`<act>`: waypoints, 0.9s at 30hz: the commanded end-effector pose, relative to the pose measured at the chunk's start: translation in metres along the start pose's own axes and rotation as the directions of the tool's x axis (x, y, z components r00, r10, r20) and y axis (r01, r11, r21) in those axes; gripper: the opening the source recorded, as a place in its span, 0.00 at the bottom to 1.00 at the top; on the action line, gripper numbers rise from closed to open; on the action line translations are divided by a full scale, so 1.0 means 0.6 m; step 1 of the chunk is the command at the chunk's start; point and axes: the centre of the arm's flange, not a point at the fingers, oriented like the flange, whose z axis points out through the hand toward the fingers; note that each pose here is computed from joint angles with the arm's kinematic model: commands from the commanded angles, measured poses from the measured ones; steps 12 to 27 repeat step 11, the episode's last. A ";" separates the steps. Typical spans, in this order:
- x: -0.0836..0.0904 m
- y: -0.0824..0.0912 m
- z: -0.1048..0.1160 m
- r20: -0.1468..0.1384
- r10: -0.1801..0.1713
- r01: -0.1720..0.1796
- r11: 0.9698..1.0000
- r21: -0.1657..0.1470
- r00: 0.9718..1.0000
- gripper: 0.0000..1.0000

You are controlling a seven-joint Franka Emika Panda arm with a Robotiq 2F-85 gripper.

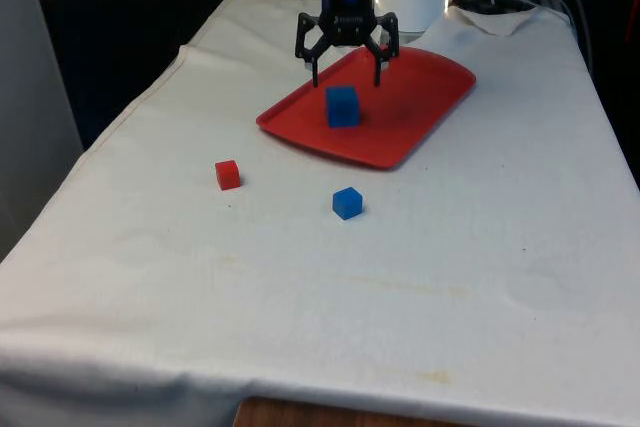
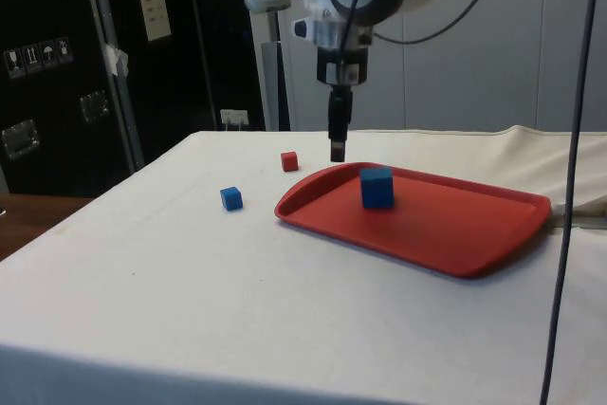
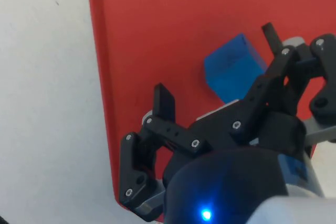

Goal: Pick up the largest block and place it onto the tray.

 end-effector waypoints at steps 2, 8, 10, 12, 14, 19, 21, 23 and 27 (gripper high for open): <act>0.003 0.001 -0.002 0.000 0.000 0.000 1.000 0.001 1.000 1.00; 0.024 0.009 -0.016 0.003 0.000 0.000 1.000 0.005 1.000 1.00; 0.029 0.009 -0.019 0.003 -0.001 0.001 1.000 0.007 1.000 1.00; 0.028 0.007 -0.020 -0.005 -0.002 0.002 1.000 0.009 1.000 1.00; 0.028 0.007 -0.020 -0.005 -0.002 0.002 1.000 0.009 1.000 1.00; 0.028 0.007 -0.020 -0.005 -0.002 0.002 1.000 0.009 1.000 1.00; 0.028 0.007 -0.020 -0.005 -0.002 0.002 1.000 0.009 1.000 1.00; 0.028 0.007 -0.020 -0.005 -0.002 0.002 1.000 0.009 1.000 1.00; 0.028 0.007 -0.020 -0.005 -0.002 0.002 1.000 0.009 1.000 1.00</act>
